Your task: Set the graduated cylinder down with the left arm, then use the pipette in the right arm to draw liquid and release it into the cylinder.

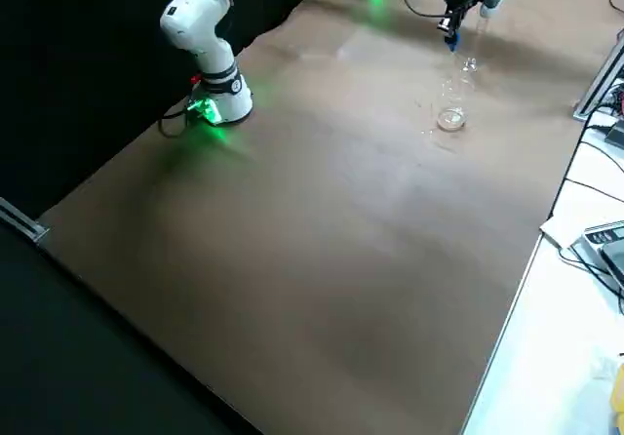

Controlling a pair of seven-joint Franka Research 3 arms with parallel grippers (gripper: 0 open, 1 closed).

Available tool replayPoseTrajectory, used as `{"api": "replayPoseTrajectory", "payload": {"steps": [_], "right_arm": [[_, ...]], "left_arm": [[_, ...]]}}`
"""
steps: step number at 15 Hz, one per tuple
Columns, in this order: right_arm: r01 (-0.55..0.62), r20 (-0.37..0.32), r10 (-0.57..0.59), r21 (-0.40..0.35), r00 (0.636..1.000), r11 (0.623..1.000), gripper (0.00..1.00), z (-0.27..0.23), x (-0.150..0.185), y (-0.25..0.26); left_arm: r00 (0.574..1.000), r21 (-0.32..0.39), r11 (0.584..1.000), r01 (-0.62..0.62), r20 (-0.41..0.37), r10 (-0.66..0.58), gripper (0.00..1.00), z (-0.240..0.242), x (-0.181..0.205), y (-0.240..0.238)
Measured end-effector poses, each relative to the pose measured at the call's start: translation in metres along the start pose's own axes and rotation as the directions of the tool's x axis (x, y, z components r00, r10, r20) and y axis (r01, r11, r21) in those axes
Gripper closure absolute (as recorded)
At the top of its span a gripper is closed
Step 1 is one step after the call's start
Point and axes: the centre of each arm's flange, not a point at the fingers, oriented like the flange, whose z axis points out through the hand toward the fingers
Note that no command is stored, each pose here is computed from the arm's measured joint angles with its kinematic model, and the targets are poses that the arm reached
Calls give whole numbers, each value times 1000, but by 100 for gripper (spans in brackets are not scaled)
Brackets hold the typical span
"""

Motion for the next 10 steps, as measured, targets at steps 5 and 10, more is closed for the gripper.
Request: {"api": "replayPoseTrajectory", "payload": {"steps": [5, 10], "right_arm": [[22, -17, -22, -23, 1000, 1000, 93, 27, 7, -14], [45, -36, -48, -70, 998, 997, 93, 52, 13, -21]], "left_arm": [[1000, -3, 1000, 6, 3, -6, 0, 1, 1, -3], [998, -31, 998, 52, 19, -52, 0, 5, 7, -26]]}}
